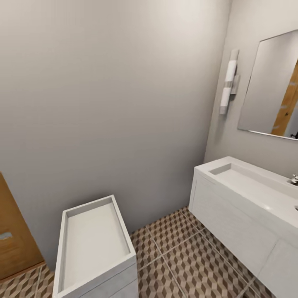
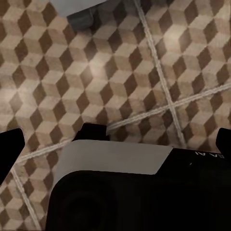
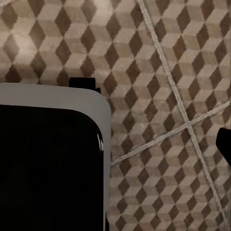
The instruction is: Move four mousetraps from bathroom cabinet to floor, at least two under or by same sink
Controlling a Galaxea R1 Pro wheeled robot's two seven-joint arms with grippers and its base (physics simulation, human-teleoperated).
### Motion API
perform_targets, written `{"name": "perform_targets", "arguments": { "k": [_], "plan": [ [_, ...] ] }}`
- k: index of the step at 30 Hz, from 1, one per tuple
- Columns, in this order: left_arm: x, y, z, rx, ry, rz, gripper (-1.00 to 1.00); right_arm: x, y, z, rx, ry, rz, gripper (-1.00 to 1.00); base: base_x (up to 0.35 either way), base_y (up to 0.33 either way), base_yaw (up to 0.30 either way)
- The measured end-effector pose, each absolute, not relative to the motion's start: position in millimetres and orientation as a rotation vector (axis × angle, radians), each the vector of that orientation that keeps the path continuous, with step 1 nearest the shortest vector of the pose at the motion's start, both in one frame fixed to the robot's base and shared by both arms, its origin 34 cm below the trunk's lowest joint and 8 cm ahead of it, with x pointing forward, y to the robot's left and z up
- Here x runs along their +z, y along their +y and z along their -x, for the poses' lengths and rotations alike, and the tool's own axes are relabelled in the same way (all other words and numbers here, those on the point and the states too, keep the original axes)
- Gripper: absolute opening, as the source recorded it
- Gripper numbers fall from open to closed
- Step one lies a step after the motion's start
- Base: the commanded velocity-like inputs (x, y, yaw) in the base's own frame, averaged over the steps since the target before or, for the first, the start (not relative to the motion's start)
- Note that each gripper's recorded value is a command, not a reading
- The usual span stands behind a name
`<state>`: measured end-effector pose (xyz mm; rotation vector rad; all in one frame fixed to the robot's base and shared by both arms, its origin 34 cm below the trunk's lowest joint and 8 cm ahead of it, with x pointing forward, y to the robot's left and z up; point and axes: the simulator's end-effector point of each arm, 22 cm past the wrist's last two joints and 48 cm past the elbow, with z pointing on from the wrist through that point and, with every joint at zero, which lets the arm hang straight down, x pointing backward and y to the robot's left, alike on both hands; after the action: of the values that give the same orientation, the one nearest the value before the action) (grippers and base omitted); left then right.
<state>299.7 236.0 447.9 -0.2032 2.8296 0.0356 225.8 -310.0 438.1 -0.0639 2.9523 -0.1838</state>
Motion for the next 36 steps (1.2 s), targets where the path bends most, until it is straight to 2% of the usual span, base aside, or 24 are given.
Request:
{"name": "perform_targets", "arguments": {
  "k": [36],
  "plan": [
    [447.9,235.3,-299.8,0.034,2.83,0.2,1.0,438.1,-310.0,-226.2,-0.184,2.952,0.064,1.0,0.0,0.0,0.291]
  ]
}}
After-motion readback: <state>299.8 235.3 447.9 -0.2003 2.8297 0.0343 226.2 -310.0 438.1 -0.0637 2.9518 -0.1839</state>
